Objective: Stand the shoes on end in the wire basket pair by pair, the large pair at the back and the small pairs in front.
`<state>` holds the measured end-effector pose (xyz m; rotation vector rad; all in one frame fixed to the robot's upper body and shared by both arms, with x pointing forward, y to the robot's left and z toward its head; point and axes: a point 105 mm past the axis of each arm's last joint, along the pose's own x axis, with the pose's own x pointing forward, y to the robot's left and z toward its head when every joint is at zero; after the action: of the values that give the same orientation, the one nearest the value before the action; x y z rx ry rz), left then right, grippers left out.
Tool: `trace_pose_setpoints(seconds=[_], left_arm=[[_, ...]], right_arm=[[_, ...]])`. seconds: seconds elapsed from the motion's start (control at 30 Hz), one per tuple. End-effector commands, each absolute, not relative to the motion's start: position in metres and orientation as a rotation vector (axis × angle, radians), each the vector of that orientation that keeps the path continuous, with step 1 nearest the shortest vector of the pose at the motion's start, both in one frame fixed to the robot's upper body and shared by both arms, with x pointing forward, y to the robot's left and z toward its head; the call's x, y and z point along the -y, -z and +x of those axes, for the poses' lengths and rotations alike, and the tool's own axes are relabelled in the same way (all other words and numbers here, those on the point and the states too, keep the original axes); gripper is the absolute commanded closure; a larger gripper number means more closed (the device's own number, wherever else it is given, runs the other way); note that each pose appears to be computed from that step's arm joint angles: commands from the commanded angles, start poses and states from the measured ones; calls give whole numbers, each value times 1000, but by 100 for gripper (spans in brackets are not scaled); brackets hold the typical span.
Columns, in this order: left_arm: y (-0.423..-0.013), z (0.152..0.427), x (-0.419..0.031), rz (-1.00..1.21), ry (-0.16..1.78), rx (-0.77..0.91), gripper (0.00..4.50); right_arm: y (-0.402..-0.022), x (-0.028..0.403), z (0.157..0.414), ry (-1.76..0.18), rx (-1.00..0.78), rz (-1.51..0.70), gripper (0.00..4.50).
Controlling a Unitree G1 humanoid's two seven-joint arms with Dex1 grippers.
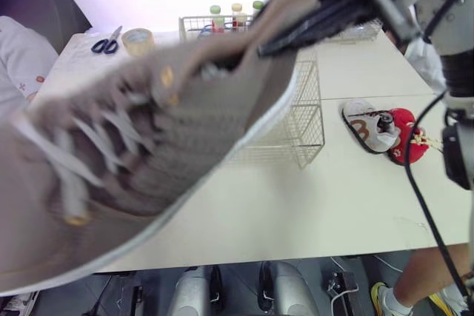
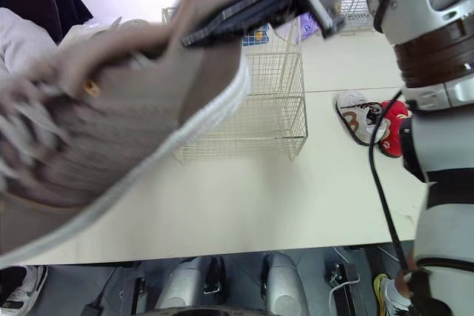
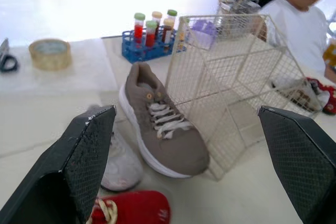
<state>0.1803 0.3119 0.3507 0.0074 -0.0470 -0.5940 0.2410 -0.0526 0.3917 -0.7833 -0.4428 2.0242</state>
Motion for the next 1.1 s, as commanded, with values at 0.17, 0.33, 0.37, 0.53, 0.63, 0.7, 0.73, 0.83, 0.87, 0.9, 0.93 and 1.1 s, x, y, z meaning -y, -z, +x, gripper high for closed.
trace_pose_setpoints(seconds=[0.17, 0.33, 0.37, 0.53, 0.63, 0.7, 0.73, 0.83, 0.87, 0.9, 0.93, 1.1], left_arm=[[-362, 182, -241, -91, 1010, 33, 0], [-330, 182, -213, -136, 1131, -69, 0], [-324, 183, -210, -151, 1141, -87, 0], [-291, 189, -199, -224, 1183, -165, 0], [-289, 191, -196, -273, 1215, -158, 0], [-277, 191, -191, -255, 1230, -210, 0], [-272, 191, -189, -248, 1236, -230, 0], [-267, 191, -186, -282, 1269, -246, 0], [-266, 192, -184, -294, 1288, -245, 0], [-265, 192, -181, -304, 1305, -246, 0], [-264, 192, -177, -308, 1326, -253, 0], [-253, 187, -163, -308, 1406, -313, 0]], right_arm=[[-382, 70, 251, -1873, 390, -1161, 434], [-383, 73, 250, -1840, 428, -1291, 434], [-384, 73, 248, -1842, 433, -1298, 434], [-390, 74, 236, -1867, 469, -1268, 434], [-394, 75, 229, -1885, 498, -1241, 434], [-396, 76, 225, -1890, 515, -1229, 434], [-397, 77, 224, -1889, 521, -1227, 434], [-399, 77, 224, -1879, 531, -1228, 434], [-400, 77, 224, -1879, 535, -1227, 434], [-400, 77, 223, -1880, 536, -1226, 434], [-400, 76, 223, -1882, 538, -1227, 434], [-401, 75, 222, -1889, 552, -1215, 434]])
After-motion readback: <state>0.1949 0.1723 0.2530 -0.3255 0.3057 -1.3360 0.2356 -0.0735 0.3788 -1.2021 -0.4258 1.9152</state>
